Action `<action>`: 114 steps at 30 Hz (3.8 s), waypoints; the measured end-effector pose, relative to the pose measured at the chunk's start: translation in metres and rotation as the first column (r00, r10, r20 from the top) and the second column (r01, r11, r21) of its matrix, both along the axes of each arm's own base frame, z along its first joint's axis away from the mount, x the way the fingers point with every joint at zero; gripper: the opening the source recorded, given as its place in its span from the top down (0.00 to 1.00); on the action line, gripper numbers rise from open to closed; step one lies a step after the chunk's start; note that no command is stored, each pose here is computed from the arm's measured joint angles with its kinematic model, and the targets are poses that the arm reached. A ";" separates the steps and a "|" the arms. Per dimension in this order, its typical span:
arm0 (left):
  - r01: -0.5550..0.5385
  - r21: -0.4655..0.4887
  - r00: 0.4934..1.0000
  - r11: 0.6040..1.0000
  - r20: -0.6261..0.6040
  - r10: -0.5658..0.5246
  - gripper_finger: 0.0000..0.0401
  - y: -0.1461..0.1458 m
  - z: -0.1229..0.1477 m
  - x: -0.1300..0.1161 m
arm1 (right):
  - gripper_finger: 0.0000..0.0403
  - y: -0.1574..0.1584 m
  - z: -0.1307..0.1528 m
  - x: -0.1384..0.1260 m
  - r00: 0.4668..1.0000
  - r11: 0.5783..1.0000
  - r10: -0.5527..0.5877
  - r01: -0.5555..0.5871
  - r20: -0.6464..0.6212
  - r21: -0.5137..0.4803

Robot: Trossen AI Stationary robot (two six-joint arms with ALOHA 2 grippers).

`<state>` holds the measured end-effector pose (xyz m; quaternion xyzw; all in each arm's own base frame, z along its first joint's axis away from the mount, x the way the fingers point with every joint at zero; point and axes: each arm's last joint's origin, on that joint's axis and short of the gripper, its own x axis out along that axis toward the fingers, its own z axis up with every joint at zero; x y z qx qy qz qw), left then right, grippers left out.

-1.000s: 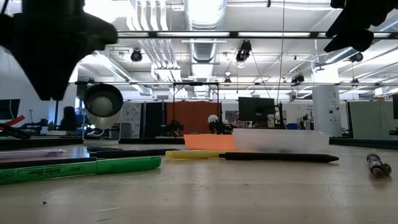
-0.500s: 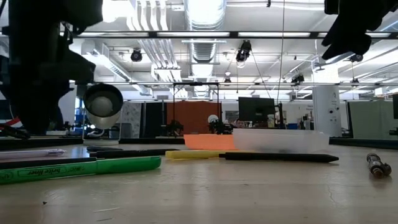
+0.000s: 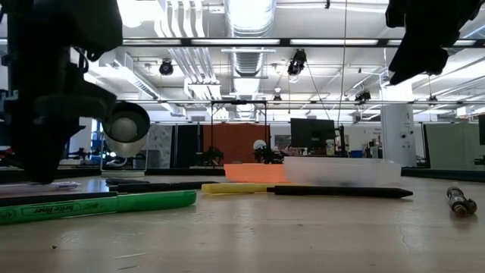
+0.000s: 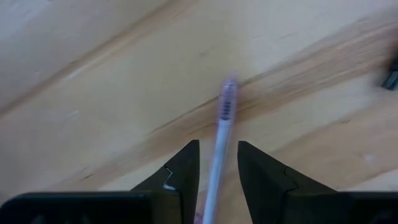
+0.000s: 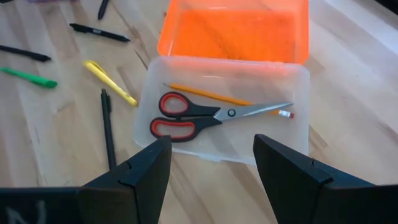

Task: Pick & place school supplies into a supply box
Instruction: Put the purple pen into the orange supply box, then put the brown pen into the orange supply box

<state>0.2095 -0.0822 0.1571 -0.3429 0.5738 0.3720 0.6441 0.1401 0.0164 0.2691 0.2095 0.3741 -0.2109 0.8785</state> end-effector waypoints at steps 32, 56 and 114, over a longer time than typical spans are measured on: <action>-0.092 0.010 0.996 0.996 0.011 0.092 0.97 0.006 -0.025 -0.014 | 0.46 0.001 0.001 0.003 0.999 0.997 -0.042 0.040 0.031 0.072; -0.165 -0.058 0.848 0.985 0.501 0.172 0.97 -0.009 0.032 0.053 | 0.46 0.002 0.004 0.007 0.995 0.996 -0.049 0.042 0.091 0.080; 0.539 0.250 0.726 0.804 0.346 -0.594 0.68 0.039 0.110 0.262 | 0.46 0.017 0.013 -0.022 0.994 0.989 0.056 -0.067 0.089 0.129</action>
